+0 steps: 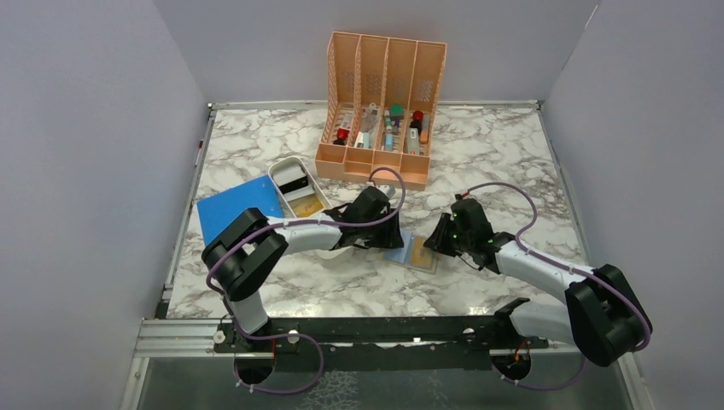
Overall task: Put the credit cards into the card holder
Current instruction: Turn over the card slot in the card holder, then pick up the credit card from the storage box.
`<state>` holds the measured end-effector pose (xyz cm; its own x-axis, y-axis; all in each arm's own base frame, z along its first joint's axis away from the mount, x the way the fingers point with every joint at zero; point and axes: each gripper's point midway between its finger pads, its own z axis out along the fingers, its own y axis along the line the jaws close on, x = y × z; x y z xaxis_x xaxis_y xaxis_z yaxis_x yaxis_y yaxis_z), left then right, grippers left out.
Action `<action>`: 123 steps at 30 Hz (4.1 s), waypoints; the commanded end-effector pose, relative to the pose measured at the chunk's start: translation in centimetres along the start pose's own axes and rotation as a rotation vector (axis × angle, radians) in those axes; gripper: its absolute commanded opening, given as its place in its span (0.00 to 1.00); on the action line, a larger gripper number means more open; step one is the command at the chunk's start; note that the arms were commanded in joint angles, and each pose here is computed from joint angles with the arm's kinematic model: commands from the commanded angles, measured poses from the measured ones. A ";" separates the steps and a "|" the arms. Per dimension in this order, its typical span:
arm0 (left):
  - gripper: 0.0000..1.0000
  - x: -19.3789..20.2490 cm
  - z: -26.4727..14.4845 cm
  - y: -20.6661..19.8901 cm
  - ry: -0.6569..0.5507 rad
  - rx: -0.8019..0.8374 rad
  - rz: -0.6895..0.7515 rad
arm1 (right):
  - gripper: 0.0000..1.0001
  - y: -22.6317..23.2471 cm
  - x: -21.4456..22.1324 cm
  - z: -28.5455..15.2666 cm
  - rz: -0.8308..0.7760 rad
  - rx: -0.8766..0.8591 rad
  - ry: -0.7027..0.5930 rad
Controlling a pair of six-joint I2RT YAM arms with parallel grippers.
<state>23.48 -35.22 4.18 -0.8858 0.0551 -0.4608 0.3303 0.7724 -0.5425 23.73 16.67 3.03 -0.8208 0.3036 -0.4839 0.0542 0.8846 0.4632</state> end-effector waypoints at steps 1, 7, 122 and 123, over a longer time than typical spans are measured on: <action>0.52 -0.6 0.1 -2.1 -0.015 0.059 0.004 | 0.29 -2.9 3.1 0.1 0.003 0.098 0.099; 0.47 -1.4 -1.0 -3.0 -0.053 0.072 -0.008 | 0.29 -2.9 3.1 0.2 0.004 0.096 0.099; 0.70 -17.6 -14.4 24.4 0.019 -0.939 1.128 | 0.34 3.6 -0.3 -4.4 -0.140 -0.184 0.024; 0.68 -18.1 -14.6 24.3 0.001 -0.958 1.129 | 0.34 3.5 -0.3 -4.4 -0.138 -0.182 0.022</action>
<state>40.62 -9.11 7.74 -0.3227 0.8913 -0.3185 0.6013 0.4529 0.6583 20.92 18.25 7.04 -0.8475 0.1708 -0.5025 -0.1482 0.8330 0.5330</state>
